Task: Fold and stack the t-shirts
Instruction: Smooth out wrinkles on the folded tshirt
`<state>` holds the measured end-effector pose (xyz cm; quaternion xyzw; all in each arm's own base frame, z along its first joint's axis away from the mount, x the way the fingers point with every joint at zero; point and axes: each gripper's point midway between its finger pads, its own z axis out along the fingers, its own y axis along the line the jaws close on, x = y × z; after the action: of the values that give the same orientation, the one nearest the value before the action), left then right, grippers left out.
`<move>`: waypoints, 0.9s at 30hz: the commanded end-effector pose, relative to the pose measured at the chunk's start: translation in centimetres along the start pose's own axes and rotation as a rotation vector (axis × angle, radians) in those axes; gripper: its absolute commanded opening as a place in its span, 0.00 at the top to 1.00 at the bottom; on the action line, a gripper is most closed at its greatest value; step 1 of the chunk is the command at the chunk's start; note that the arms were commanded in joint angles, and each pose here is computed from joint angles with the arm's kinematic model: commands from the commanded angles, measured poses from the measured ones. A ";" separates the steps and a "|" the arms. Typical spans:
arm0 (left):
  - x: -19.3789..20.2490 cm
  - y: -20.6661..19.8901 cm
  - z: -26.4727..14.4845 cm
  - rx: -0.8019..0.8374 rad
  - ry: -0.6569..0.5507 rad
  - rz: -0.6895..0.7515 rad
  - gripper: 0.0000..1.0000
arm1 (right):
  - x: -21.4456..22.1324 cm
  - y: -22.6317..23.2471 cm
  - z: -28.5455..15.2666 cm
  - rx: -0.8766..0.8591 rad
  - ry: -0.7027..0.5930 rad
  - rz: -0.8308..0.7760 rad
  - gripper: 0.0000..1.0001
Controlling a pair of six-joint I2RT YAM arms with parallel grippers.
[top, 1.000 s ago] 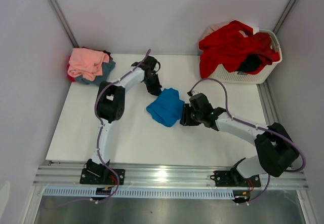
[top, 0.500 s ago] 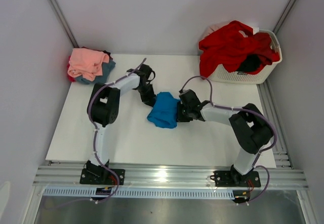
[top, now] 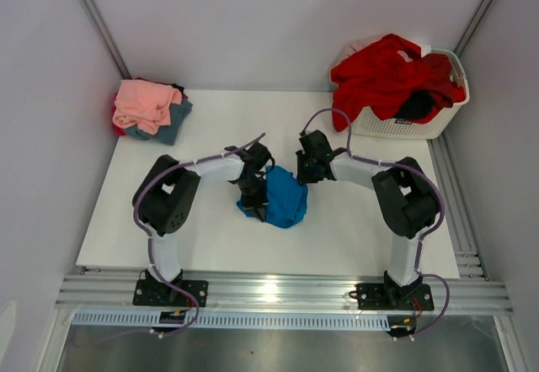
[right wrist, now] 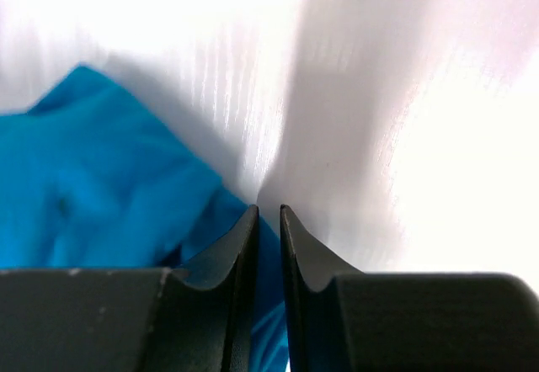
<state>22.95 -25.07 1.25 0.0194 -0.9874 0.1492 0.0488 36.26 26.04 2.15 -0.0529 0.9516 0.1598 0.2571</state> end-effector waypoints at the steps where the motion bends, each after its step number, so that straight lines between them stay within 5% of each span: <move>1: -0.5 2.5 -1.7 -0.082 -0.092 -0.030 0.89 | -0.3 -0.8 -2.1 0.053 -0.010 -0.065 0.80; 9: -3.4 5.3 -8.2 -0.076 -0.302 -0.129 0.89 | 0.0 -1.5 -6.5 0.088 -0.048 -0.080 0.80; 16: -4.1 1.1 -13.4 0.208 -0.487 -0.103 0.85 | -2.9 1.6 -10.4 -0.040 -0.184 -0.091 0.78; 27: -0.9 -10.0 -4.7 0.424 -0.147 0.076 0.96 | 1.6 5.5 -7.3 -0.313 -0.046 0.030 0.80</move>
<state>24.81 -28.99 6.50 0.0250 -0.9589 0.2784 -0.0493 31.75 26.63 9.66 -0.0795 0.9190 0.2472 0.2967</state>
